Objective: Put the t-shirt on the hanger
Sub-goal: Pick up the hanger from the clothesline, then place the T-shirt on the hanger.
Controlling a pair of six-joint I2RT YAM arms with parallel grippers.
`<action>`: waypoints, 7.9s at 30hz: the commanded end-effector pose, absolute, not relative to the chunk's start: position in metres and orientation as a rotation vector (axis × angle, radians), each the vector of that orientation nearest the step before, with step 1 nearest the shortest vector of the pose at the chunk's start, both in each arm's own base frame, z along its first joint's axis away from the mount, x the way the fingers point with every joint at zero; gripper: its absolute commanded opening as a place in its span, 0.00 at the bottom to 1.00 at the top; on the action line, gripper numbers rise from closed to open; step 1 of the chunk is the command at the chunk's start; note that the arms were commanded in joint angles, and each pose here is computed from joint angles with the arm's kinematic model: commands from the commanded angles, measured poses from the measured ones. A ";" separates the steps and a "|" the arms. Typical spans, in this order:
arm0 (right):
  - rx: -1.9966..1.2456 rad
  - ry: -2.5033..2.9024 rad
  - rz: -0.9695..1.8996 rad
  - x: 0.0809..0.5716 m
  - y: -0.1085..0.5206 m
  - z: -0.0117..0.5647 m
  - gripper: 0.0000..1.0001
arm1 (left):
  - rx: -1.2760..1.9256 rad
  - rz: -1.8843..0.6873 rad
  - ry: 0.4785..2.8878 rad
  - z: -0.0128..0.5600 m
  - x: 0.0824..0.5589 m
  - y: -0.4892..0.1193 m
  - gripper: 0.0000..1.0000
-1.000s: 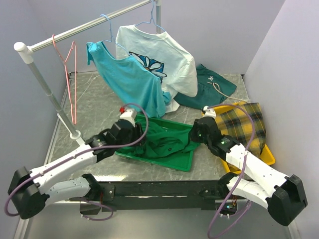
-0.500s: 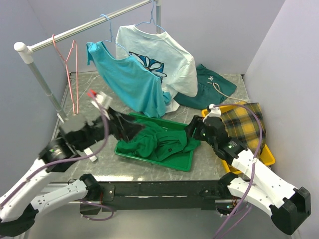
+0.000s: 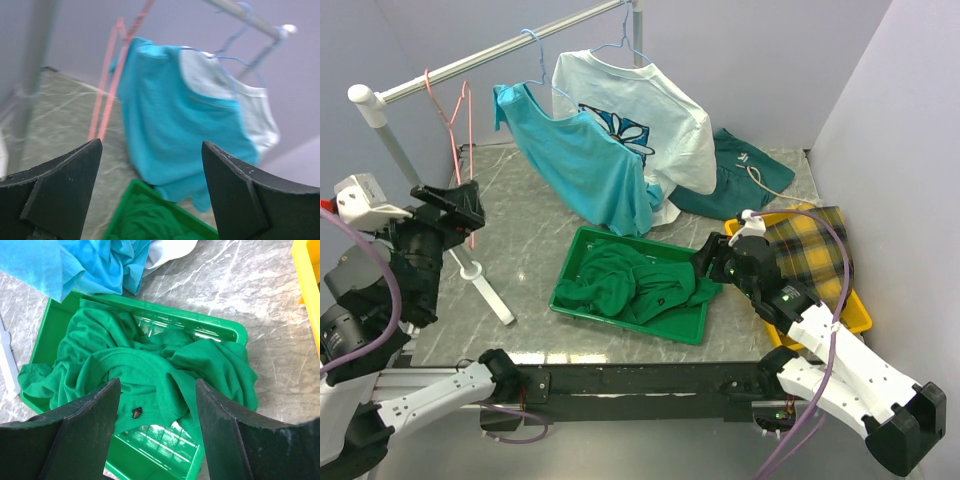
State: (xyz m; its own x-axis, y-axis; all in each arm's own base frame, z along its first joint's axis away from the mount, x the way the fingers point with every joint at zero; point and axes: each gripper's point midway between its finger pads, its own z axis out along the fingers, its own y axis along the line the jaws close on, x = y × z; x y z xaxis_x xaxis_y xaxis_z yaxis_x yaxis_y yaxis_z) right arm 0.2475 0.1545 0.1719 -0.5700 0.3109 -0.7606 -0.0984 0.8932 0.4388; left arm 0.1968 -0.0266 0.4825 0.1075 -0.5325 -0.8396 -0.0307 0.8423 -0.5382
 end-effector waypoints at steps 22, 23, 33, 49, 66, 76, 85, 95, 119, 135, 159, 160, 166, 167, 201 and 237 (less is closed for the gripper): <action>0.116 2.073 0.617 0.248 0.163 0.182 0.68 | -0.467 -0.008 1.488 0.484 0.248 -0.009 0.99; 0.113 2.074 0.620 0.248 0.164 0.182 0.68 | -0.482 0.014 1.488 0.484 0.251 -0.003 0.99; 0.105 2.069 0.608 0.245 0.160 0.187 0.68 | -0.434 -0.050 1.596 0.474 0.305 0.015 0.97; 0.091 2.072 0.598 0.241 0.157 0.187 0.69 | -0.395 -0.279 1.636 0.454 0.329 0.002 0.48; 0.089 2.058 0.601 0.241 0.157 0.196 0.69 | -0.359 -0.452 1.578 0.461 0.331 -0.021 0.01; 0.088 2.053 0.614 0.242 0.159 0.199 0.69 | -0.207 -0.537 1.539 0.494 0.324 -0.043 0.01; 0.071 2.051 0.652 0.239 0.164 0.202 0.69 | -0.090 -0.687 1.573 0.461 0.298 -0.075 0.01; 0.023 1.989 0.746 0.236 0.176 0.219 0.77 | 0.047 -0.800 1.576 0.435 0.238 -0.106 0.01; 0.179 1.812 0.652 0.232 0.133 0.279 0.80 | 0.832 -1.188 1.603 0.436 0.124 -0.237 0.01; 0.171 2.058 0.666 0.203 0.143 0.152 0.72 | 0.875 -1.213 2.006 0.298 0.076 -0.241 0.01; 0.045 2.125 0.426 0.220 0.187 0.125 0.54 | 0.820 -1.384 2.201 0.229 0.051 -0.248 0.01; 0.047 2.129 0.418 0.220 0.187 0.124 0.53 | 0.822 -1.380 2.198 0.227 0.053 -0.249 0.01; 0.050 2.131 0.403 0.222 0.186 0.119 0.54 | 0.818 -1.366 2.225 0.215 0.058 -0.254 0.01; 0.047 2.130 0.404 0.222 0.187 0.119 0.54 | 0.819 -1.368 2.216 0.215 0.059 -0.256 0.01; -0.217 1.849 0.772 0.224 0.252 0.324 0.00 | 0.844 -1.535 1.674 0.289 0.075 -0.286 0.01; -0.093 1.885 0.706 0.184 0.203 0.296 0.01 | 0.461 -1.639 1.352 0.304 0.135 -0.316 0.01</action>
State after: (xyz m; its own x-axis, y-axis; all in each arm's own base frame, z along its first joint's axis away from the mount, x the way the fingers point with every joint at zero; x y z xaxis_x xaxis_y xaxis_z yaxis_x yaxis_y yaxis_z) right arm 0.1769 0.2217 0.2797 -0.4754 0.1747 -0.8623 -0.4457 0.7972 0.4072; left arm 0.1467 -0.3112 0.2731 -0.5445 -0.3527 -0.7610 0.7737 0.1390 -0.6181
